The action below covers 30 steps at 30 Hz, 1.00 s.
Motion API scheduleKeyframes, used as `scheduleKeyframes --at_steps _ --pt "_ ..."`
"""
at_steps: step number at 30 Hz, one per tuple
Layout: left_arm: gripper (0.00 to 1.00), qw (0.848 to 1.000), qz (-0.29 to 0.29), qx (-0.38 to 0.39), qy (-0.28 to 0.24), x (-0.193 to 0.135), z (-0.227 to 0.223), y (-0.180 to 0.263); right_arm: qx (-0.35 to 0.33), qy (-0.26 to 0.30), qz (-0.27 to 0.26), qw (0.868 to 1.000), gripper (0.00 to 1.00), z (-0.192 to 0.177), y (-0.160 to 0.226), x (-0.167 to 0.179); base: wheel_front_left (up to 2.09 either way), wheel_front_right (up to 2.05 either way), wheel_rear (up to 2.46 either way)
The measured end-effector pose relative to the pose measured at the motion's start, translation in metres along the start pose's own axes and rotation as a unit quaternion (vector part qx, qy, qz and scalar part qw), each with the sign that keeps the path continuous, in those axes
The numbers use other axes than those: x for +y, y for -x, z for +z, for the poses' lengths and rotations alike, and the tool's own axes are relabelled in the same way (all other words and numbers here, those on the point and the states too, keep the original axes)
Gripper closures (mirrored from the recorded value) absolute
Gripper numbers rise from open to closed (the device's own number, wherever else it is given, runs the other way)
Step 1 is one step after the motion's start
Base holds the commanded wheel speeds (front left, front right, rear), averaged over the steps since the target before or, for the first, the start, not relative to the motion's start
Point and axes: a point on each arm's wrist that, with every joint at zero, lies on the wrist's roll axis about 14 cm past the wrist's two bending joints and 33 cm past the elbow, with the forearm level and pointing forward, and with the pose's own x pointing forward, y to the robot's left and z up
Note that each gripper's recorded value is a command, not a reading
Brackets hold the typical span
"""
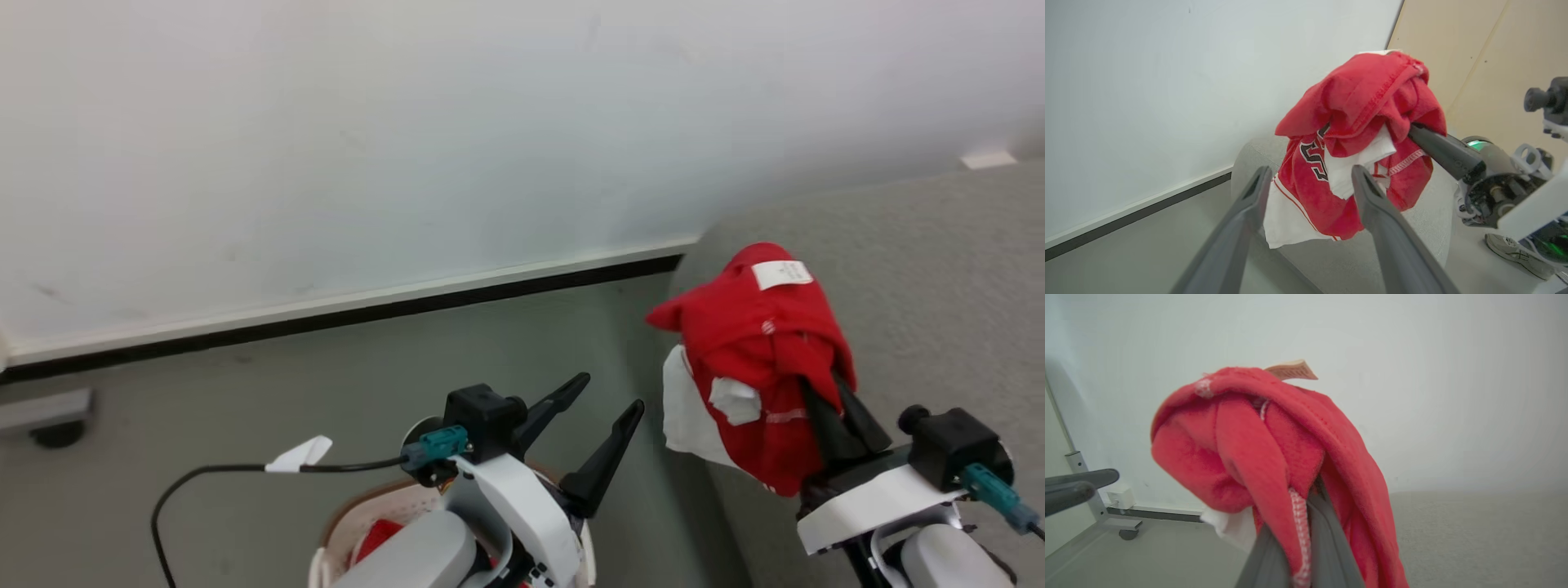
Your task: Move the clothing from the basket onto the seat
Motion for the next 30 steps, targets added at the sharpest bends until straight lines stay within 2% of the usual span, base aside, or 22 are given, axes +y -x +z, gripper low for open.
scheduleKeyframes --at_steps 7,13,22,30 --pt "0.00 0.998 -0.062 0.002 0.004 -0.029 -0.008 -0.025 -0.023 0.020 -0.087 0.996 1.00 0.021 0.032 -0.056 0.00 0.00 0.00" --pt "0.00 0.994 -0.105 0.010 0.008 -0.048 -0.019 -0.041 -0.034 0.033 -0.144 0.989 1.00 0.031 0.060 -0.085 0.00 0.00 0.00" --pt "0.00 0.990 -0.139 0.007 0.011 -0.064 -0.025 -0.052 -0.025 0.040 -0.174 0.984 1.00 0.028 0.077 -0.098 0.00 0.00 0.00" --pt "0.00 0.990 -0.141 -0.002 0.003 -0.056 -0.026 -0.052 -0.025 0.042 -0.173 0.984 1.00 0.028 0.058 -0.103 0.00 0.00 0.00"
